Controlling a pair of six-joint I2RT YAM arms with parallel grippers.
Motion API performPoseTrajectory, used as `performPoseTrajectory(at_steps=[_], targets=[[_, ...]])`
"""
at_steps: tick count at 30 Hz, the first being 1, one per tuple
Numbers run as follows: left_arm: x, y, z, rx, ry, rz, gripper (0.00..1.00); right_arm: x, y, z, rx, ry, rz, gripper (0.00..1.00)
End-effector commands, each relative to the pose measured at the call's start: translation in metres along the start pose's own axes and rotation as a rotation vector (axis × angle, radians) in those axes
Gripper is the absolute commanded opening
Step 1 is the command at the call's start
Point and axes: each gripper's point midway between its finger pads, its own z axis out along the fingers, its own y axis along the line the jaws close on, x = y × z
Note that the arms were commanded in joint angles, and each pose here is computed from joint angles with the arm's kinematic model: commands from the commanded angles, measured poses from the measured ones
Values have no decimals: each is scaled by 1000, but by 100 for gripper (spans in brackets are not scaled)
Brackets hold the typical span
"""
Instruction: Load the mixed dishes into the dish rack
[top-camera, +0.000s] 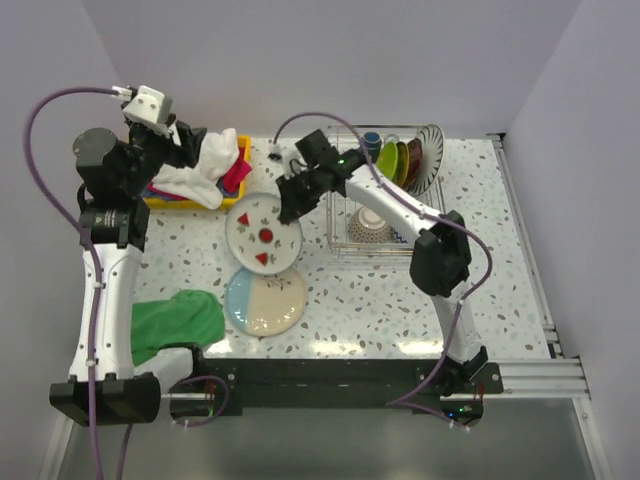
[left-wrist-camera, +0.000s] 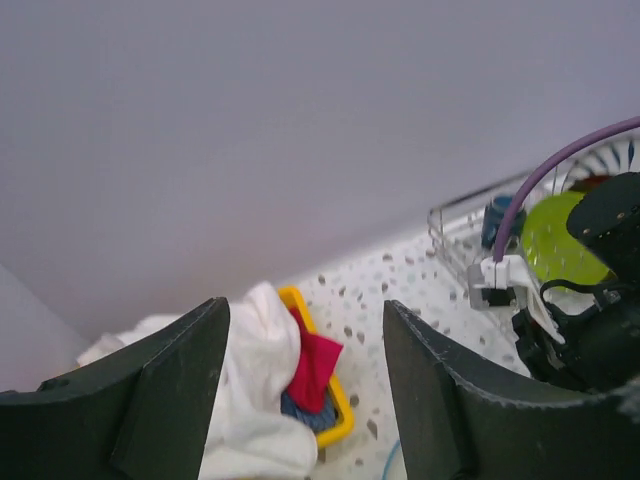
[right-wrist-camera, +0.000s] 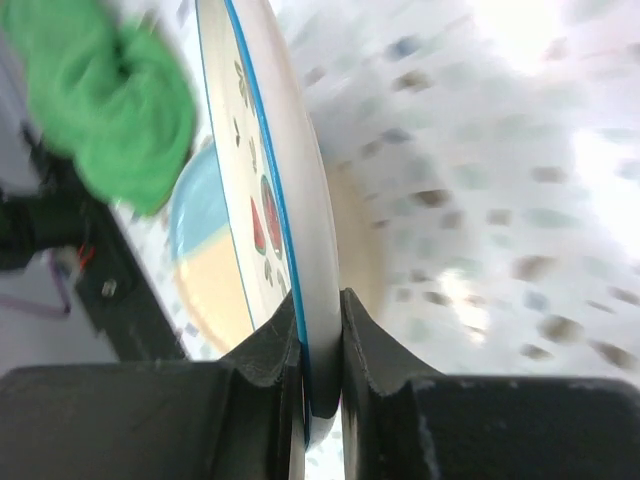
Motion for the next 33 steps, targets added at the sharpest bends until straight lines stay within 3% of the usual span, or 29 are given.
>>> performPoseTrajectory(at_steps=[1, 8, 15, 25, 33], targets=[[-27, 9, 2, -59, -120, -105, 68, -123, -19, -151, 285, -508, 60, 0], [18, -8, 4, -1, -54, -184, 66, -148, -90, -261, 804, -811, 207, 0], [24, -16, 5, 37, -44, -210, 66, -124, -131, -291, 1093, -831, 315, 0], [35, -21, 1, 49, -22, -222, 65, -101, -148, -306, 1258, -836, 395, 0], [42, -24, -1, 53, -10, -230, 65, -83, -157, -293, 1281, -774, 424, 0]])
